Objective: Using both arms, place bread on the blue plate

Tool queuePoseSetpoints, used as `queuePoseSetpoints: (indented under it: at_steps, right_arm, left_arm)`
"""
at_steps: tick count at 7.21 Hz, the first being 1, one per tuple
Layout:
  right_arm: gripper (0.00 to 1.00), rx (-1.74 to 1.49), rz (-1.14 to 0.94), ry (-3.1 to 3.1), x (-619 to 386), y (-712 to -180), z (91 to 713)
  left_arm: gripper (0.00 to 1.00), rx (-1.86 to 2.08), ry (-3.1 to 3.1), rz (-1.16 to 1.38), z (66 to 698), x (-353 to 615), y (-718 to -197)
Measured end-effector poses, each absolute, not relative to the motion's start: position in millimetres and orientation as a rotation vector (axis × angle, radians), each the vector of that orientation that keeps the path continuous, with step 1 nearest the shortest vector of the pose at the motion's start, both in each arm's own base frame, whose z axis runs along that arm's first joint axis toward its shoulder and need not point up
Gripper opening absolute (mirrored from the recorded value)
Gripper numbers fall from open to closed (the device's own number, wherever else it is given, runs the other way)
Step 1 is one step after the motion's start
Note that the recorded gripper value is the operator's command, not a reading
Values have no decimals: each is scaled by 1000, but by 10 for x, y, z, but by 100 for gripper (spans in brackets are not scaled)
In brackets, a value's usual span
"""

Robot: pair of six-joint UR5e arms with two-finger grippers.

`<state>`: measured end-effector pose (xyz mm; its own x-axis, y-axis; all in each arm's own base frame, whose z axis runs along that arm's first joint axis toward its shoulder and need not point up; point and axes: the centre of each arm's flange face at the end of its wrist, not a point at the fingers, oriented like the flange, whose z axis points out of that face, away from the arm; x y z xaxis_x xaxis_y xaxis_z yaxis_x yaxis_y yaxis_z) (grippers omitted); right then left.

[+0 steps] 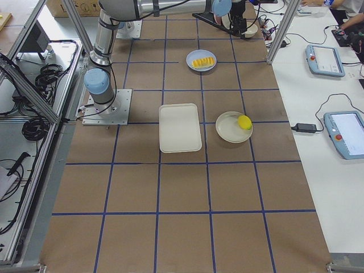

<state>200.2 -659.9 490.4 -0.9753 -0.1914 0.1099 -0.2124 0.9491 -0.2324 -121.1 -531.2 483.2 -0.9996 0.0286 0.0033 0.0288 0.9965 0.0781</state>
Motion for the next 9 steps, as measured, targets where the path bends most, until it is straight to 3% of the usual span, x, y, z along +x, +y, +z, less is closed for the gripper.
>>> queuePoseSetpoints:
  at_steps: [2, 4, 6, 9]
  right_arm:
    - [97, 357, 308, -3032, 1626, -6155, 5184]
    - [93, 350, 195, -3052, 1442, -5343, 5312]
    - [99, 217, 93, -3113, 1170, -4716, 5296]
    - [100, 158, 2, -3153, 1116, -4370, 5334]
  left_arm:
    - [100, -46, -3142, -121, 4836, -1208, -5306]
    - [100, -46, -3144, -120, 4848, -1205, -5296]
    - [100, -46, -3145, -125, 4855, -1205, -5285]
    - [100, -47, -3139, -117, 4897, -1218, -5284]
